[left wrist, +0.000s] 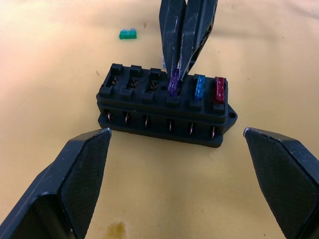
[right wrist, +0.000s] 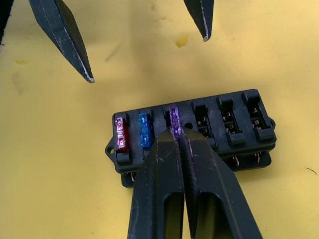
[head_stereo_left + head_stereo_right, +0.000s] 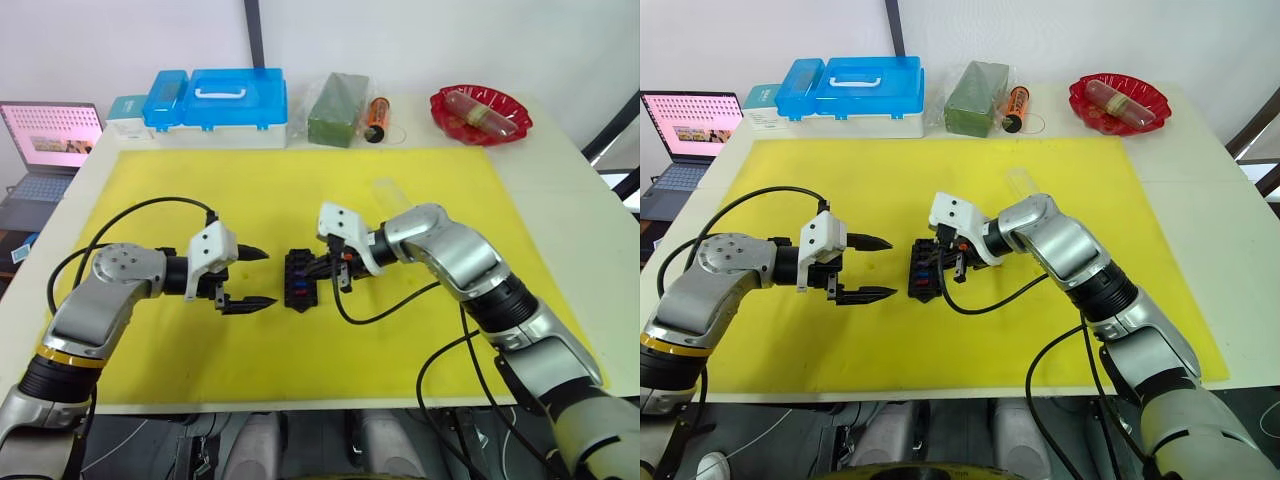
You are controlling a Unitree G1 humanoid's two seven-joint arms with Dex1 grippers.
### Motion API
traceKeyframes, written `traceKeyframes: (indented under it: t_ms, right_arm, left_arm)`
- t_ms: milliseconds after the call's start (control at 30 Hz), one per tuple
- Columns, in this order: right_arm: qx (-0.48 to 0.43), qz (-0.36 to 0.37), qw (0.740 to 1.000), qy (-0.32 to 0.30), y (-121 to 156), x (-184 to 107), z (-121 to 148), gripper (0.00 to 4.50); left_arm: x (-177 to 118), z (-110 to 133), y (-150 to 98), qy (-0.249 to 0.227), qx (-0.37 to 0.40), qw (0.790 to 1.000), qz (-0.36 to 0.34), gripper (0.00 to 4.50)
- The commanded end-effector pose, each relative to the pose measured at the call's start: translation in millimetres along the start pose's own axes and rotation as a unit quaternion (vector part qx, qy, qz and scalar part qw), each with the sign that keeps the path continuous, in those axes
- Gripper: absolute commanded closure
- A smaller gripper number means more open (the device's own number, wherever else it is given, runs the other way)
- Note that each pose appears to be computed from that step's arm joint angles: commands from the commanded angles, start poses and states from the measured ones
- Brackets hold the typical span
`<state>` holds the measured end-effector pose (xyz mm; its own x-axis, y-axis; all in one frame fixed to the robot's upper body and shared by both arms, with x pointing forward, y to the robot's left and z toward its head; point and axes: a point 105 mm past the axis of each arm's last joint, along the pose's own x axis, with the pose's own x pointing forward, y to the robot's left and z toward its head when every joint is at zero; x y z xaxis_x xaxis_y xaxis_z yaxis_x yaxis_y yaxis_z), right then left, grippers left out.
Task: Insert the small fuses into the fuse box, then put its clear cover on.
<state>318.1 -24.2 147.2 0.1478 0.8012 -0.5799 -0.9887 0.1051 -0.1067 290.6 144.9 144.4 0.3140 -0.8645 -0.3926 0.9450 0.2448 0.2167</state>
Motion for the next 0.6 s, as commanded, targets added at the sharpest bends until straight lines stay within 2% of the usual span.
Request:
traceKeyframes:
  t_ms: [33,300,600]
  right_arm:
    - [-0.001,-0.012,0.999,0.032,-0.9,4.7,-11.3,4.49]
    - [0.013,-0.020,0.998,0.053,-3.6,7.6,-19.5,4.49]
    - [0.010,-0.014,1.000,0.008,-2.8,0.4,3.9,4.49]
  left_arm:
    - [0.3,9.7,0.3,-0.008,0.024,1.000,0.003,0.00]
    - [1.0,9.7,0.0,-0.008,0.023,1.000,0.004,0.00]
    - [1.4,9.9,0.2,-0.008,0.022,1.000,0.005,0.00]
